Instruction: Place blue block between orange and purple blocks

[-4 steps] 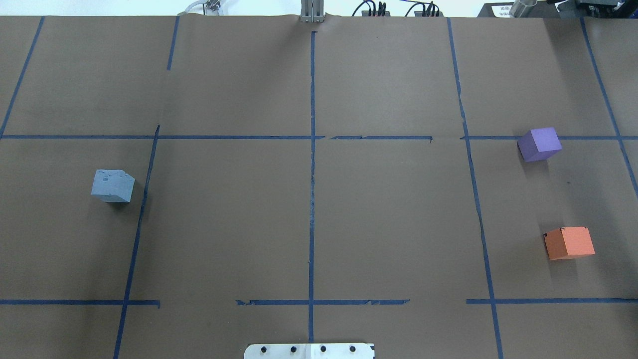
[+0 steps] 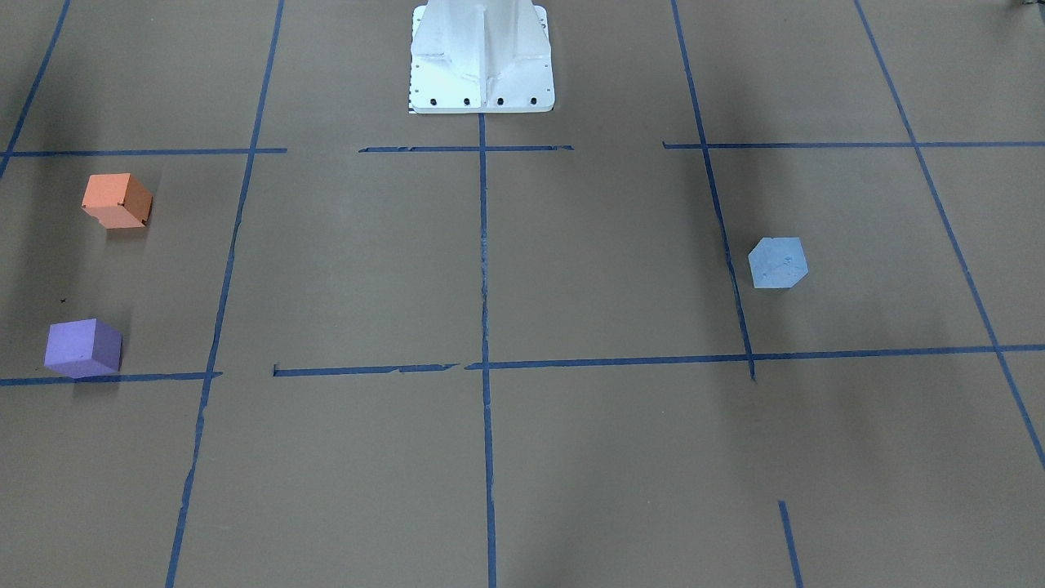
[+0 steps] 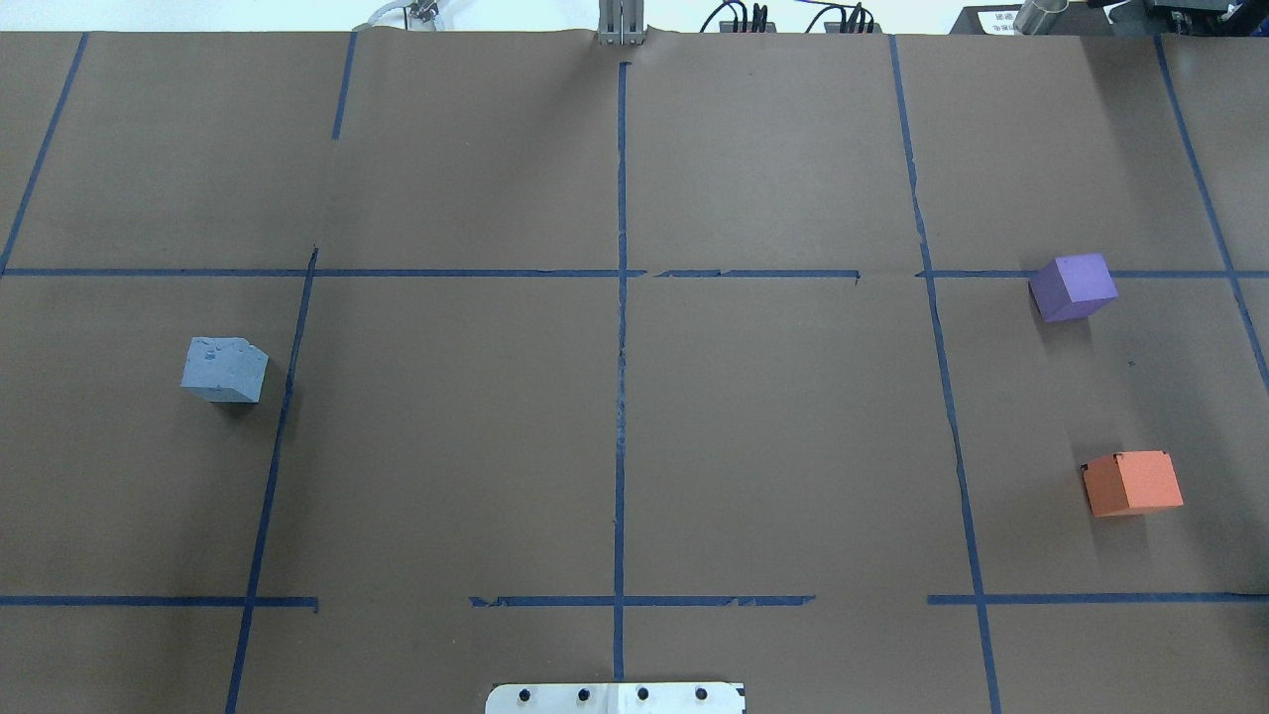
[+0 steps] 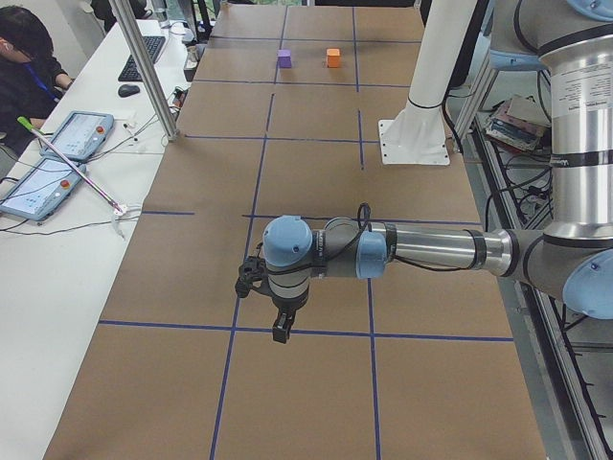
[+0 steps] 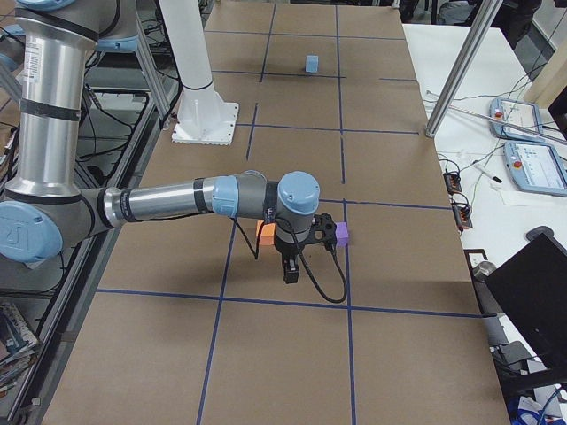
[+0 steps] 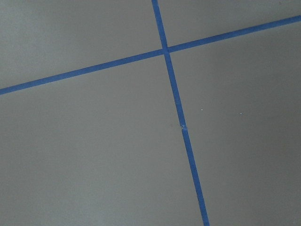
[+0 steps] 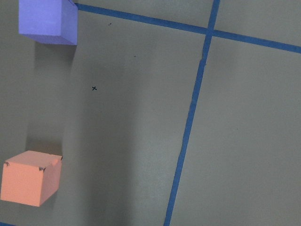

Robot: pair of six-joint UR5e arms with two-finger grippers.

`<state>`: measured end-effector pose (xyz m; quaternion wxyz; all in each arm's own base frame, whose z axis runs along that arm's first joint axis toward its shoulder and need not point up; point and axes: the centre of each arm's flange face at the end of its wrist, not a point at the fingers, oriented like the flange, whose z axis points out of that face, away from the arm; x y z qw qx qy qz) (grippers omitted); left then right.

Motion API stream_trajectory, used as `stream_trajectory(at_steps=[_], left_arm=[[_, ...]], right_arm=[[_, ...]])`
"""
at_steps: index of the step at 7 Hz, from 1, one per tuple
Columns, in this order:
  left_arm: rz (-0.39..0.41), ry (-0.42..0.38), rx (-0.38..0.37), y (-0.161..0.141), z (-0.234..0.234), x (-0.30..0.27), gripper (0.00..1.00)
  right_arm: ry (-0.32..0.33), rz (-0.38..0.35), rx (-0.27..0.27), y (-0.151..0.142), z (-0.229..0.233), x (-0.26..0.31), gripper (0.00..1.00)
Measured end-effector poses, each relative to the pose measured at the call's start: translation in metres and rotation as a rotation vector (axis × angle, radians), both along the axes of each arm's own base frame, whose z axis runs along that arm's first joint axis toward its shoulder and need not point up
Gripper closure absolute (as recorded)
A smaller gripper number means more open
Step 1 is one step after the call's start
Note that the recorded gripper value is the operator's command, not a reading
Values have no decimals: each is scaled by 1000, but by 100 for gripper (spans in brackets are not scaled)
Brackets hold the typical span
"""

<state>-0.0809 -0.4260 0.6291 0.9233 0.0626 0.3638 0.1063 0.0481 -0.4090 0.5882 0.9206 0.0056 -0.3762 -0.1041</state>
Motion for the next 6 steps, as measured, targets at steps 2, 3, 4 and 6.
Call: stream_trajectory(at_steps=[2,3,4,6], left_arm=[[0,-6,128,-20,-19,2,0],[-8,-5,202,-36,-30,5,0],[-29,9,205,-58,-40,21,0],[-62,66,155,-88,-61,93,0]], right_arm=[[0,0,3,-1,-1,0,0],[0,0,4,-2,-2,0,0],[0,0,5,-2,-2,0,0],[0,0,5,-3,-2,0,0]])
